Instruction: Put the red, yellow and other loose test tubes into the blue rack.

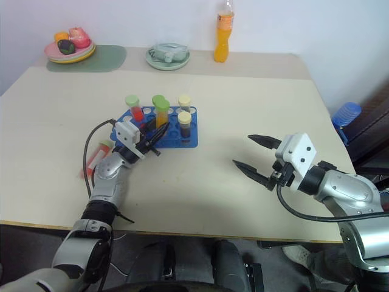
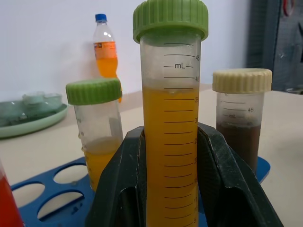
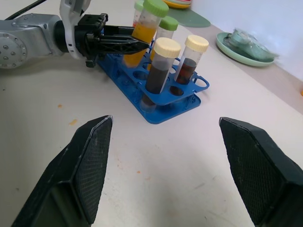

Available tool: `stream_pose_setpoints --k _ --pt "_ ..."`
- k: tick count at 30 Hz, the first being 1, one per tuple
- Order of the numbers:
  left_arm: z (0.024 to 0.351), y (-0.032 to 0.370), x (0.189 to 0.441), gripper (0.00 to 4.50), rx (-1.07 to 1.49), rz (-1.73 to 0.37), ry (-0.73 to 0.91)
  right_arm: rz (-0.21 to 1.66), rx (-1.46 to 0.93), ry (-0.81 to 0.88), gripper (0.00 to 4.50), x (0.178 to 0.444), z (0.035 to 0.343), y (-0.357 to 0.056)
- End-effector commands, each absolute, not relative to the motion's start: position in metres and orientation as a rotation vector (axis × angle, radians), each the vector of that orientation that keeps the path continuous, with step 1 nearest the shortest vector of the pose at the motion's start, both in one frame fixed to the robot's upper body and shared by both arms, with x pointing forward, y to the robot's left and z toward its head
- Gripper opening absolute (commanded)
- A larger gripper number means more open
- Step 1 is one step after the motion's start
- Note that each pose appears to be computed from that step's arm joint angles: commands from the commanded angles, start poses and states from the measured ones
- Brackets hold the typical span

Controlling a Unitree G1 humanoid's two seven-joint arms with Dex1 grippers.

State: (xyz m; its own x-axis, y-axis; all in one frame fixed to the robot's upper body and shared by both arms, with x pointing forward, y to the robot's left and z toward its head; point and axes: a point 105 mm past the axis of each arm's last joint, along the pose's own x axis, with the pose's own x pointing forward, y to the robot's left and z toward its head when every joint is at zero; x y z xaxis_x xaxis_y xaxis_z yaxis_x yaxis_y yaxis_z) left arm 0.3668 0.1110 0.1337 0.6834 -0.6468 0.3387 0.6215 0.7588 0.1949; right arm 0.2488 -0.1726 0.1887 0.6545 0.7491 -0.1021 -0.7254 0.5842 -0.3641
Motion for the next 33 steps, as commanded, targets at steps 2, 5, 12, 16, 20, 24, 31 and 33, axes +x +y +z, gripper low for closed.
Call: stream_pose_setpoints --k 2,5,12,16,20,24,31,33 --pt "0.137 0.099 0.357 2.77 0.021 -0.793 -0.408 0.863 -0.415 -0.111 3.68 0.244 0.199 -0.169" --pt "0.135 0.103 0.359 4.27 0.054 -0.756 -0.389 0.864 -0.411 -0.111 3.68 0.244 0.199 -0.169" --pt "0.146 0.112 0.351 4.27 0.098 -0.712 -0.438 0.866 -0.402 -0.112 3.68 0.246 0.197 -0.168" --pt "0.158 0.12 0.34 4.27 0.086 -0.722 -0.474 0.874 -0.395 -0.118 3.68 0.248 0.195 -0.167" --pt "0.165 0.135 0.337 4.27 0.065 -0.687 -0.472 0.885 -0.39 -0.125 3.68 0.252 0.194 -0.165" --pt "0.171 0.162 0.337 4.27 -0.014 -0.604 -0.404 0.904 -0.385 -0.132 3.68 0.255 0.193 -0.161" --pt "0.175 0.224 0.337 4.27 -0.08 -0.391 -0.106 0.956 -0.358 -0.13 3.68 0.259 0.189 -0.153" --pt "0.173 0.255 0.335 4.27 -0.033 -0.238 0.026 0.974 -0.349 -0.135 3.68 0.26 0.188 -0.149"
